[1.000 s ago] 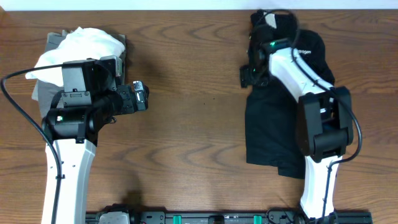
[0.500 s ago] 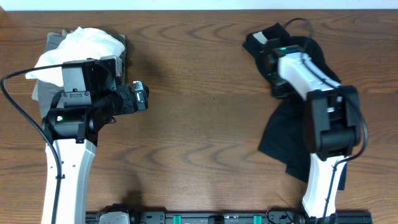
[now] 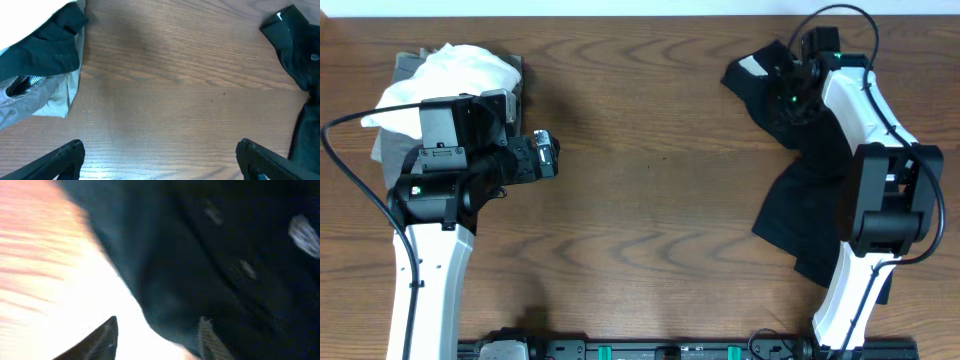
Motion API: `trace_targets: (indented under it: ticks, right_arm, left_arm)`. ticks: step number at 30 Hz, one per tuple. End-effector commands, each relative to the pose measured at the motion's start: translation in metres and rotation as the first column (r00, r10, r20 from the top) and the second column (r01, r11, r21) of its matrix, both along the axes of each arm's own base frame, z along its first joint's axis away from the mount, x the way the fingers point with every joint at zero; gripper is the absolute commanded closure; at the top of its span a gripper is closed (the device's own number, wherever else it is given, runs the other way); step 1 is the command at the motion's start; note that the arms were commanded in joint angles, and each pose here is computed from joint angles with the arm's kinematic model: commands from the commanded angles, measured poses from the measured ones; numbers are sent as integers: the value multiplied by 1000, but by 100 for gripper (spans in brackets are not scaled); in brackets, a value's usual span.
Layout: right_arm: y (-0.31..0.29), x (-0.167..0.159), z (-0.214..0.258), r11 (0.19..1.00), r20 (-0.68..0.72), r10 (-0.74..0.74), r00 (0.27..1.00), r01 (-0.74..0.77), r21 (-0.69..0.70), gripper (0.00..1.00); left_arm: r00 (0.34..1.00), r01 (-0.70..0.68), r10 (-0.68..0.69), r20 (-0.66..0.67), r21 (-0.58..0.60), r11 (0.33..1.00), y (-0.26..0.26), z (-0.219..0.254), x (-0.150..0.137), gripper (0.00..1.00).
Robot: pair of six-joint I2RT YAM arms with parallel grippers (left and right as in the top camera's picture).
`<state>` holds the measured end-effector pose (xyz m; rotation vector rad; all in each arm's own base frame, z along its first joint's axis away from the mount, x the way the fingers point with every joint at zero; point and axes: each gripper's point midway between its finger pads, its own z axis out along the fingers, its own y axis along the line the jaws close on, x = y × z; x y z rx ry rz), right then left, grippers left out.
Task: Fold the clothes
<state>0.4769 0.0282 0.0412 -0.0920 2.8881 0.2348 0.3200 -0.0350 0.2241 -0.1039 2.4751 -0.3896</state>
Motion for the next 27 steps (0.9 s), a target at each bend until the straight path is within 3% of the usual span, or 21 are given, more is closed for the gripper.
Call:
trace_targets:
  ticks: [1,8,18,23,25,27]
  right_arm:
    - [41,11,20,991,82,83,993,-91,100,43]
    - [26,27,-12,990,92,-21,996,33,-140,39]
    - [-13,21,-47,921,64,-155,986,167,-353,57]
    - [14,18,-50,965,23,-86,996,89,-245,98]
    - [49,12,-48,991,-1,60,998,-59,-122,99]
    - [97,-1,-34,965,12,258,966,-258,46,99]
  left_arm:
    - [1000,7,-7,26,13,1000,1,8,3,2]
    - [1000,7,-7,25,13,1000,1,8,3,2]
    - [1000,7,-7,24,13,1000,1,8,3,2]
    - [1000,7,-7,21,13,1000,1,8,2,2]
    - [1000,7,-7,21,13,1000,1,8,2,2]
    - [1000,7,-8,21,13,1000,1,8,2,2]
